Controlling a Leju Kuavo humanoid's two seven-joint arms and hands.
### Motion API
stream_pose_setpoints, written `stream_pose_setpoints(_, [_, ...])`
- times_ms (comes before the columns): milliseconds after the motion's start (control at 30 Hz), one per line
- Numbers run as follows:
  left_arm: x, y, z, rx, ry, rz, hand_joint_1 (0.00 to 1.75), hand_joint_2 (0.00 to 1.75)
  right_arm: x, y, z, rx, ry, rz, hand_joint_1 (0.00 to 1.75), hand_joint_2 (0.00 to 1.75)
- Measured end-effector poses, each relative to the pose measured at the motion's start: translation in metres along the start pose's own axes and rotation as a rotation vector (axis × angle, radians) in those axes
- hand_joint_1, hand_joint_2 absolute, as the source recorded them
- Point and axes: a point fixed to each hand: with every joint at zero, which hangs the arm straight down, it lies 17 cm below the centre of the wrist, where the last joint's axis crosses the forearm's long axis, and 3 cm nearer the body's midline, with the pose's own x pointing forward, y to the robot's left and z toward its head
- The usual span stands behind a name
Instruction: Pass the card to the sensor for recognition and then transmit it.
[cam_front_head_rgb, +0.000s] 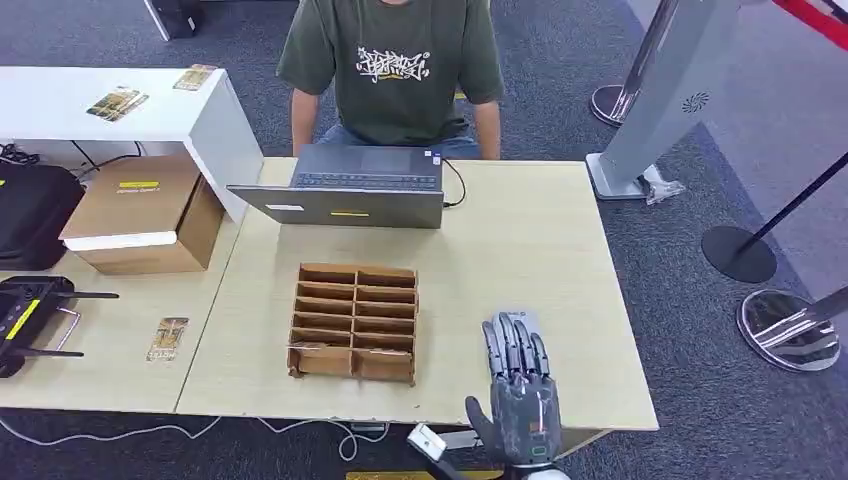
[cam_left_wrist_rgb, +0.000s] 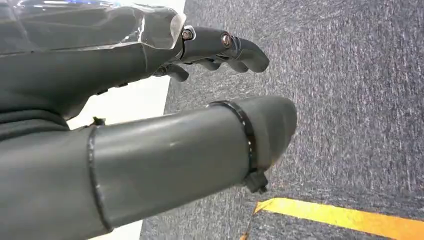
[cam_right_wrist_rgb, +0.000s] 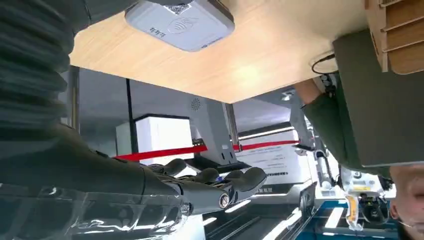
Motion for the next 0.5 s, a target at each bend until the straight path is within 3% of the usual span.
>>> stream_pose_setpoints(500, [0.006,-0.002,0.002,0.000,-0.041,-0.037,0.00,0.00,0.017,0.004,-0.009,-0.014,-0.080,-0.003,0.00,1.75])
